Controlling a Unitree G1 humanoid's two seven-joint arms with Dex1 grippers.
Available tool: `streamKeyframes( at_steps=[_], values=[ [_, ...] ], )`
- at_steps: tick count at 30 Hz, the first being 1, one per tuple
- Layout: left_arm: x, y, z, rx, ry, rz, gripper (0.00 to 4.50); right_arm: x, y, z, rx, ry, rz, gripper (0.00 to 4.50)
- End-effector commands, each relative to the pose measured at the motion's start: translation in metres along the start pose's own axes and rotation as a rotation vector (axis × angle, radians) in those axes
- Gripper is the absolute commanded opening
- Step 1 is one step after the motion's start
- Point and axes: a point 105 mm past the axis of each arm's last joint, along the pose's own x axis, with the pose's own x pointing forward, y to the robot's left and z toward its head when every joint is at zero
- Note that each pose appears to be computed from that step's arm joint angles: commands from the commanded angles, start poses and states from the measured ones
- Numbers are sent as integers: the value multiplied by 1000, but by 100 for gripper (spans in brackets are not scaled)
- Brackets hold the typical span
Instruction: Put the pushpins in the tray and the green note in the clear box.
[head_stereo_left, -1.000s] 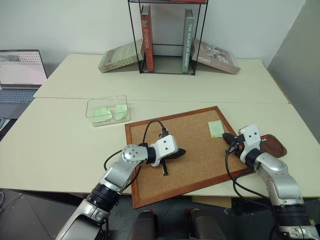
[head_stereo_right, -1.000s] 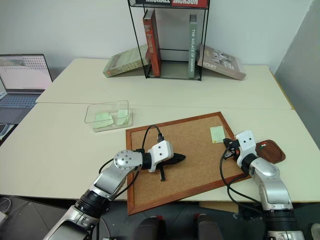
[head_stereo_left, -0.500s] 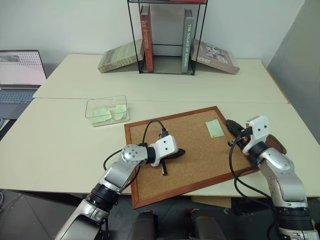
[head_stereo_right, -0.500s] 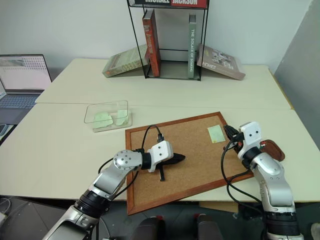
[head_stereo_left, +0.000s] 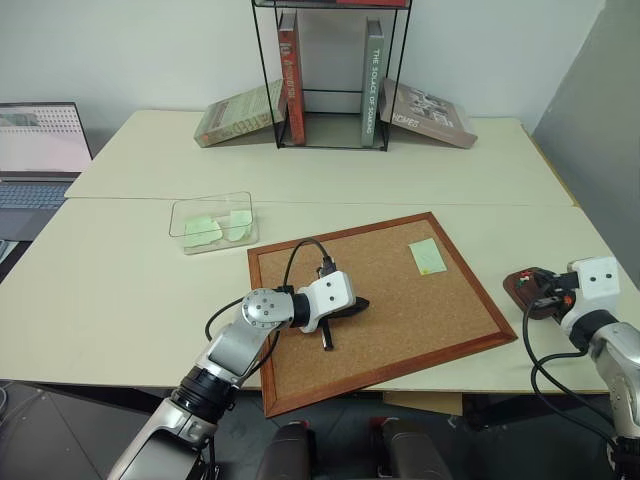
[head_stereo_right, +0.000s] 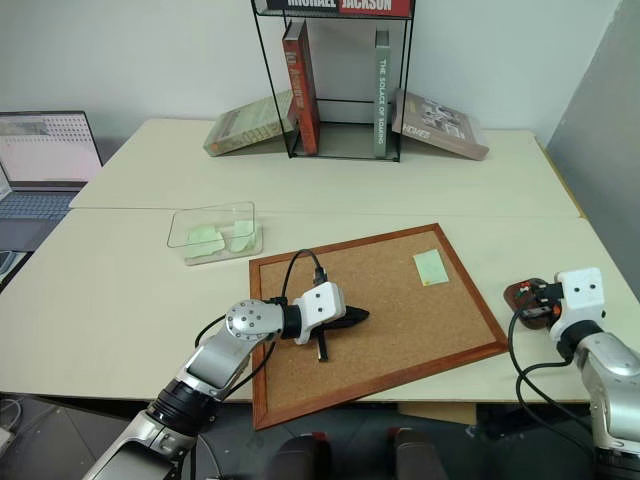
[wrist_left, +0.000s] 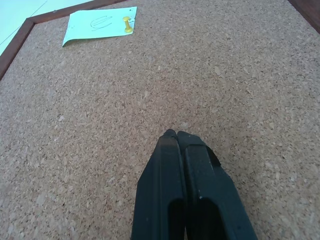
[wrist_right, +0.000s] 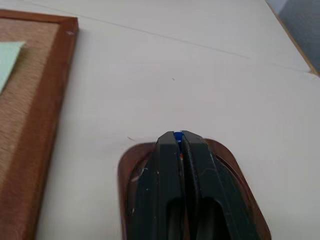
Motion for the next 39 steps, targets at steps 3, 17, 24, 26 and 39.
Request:
streamKeyframes(
  at_steps=[3, 17, 24, 26, 39],
  values=[
    [-1, -5, -23, -18, 96, -13, 0, -4, -9, -6, -12, 62, -45, 49],
    [-2, -5, -25, -14, 102, -12, 0, -1, -14, 2, 26, 32, -65, 328],
    [-2, -6, -25, -10, 101, -18, 0, 1, 6, 52, 71, -222, 44, 433],
    [-2, -6, -25, -8, 101, -19, 0, 2, 18, 58, 80, -253, 98, 433],
    [-2, -4, -25, 4, 103, -22, 0, 23, 118, 51, 7, -242, 440, 433]
  ],
)
